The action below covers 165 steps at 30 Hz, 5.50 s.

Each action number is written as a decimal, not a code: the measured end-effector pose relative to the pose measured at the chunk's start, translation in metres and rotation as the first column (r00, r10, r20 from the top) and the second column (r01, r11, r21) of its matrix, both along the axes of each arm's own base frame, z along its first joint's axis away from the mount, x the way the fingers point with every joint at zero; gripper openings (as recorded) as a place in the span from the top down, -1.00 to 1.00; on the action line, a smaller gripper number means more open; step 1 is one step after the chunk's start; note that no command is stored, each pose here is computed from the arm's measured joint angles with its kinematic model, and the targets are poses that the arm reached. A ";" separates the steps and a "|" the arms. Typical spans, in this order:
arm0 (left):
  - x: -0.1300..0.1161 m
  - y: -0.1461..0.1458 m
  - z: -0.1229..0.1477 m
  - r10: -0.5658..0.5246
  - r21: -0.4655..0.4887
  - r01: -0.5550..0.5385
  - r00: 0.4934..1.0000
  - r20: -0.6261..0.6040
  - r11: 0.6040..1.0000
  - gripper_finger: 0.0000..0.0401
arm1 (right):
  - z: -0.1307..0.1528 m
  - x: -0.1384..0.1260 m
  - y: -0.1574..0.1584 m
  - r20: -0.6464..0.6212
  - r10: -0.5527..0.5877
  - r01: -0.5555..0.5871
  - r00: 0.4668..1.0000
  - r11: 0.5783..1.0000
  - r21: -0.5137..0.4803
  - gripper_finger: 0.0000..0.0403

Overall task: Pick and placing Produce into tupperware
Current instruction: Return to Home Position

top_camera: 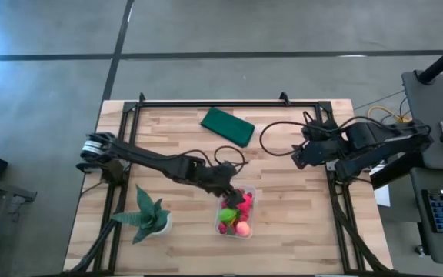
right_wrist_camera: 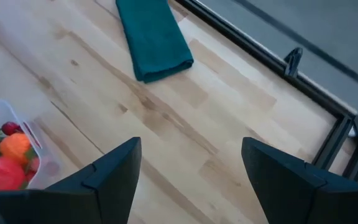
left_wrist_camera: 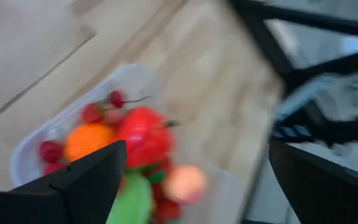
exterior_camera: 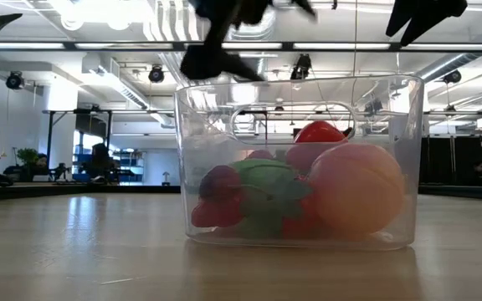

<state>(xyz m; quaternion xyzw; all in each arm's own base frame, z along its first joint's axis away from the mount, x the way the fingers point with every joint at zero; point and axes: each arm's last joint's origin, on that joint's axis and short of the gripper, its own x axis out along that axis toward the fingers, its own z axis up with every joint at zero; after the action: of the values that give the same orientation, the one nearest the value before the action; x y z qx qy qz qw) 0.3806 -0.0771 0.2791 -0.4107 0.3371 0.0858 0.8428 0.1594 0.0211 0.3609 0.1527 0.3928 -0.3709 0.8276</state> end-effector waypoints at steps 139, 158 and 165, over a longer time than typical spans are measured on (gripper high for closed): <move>-0.270 0.080 -0.132 -0.017 0.293 -0.136 0.884 0.467 0.946 -0.89 | -0.191 -0.063 -0.003 0.764 0.491 -0.456 0.417 0.841 -0.292 -0.34; -0.270 0.080 -0.132 -0.017 0.293 -0.136 0.884 0.468 0.946 -0.89 | -0.191 -0.063 -0.003 0.764 0.491 -0.456 0.417 0.841 -0.292 -0.34; -0.270 0.080 -0.132 -0.017 0.293 -0.136 0.884 0.468 0.946 -0.89 | -0.191 -0.063 -0.003 0.764 0.491 -0.456 0.417 0.841 -0.292 -0.34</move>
<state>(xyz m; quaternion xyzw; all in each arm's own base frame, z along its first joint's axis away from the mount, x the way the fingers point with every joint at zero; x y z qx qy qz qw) 0.1110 0.0029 0.1468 -0.2888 0.0945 0.0642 0.9506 0.0960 0.0179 0.1696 0.1728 -0.0150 -0.0166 0.9847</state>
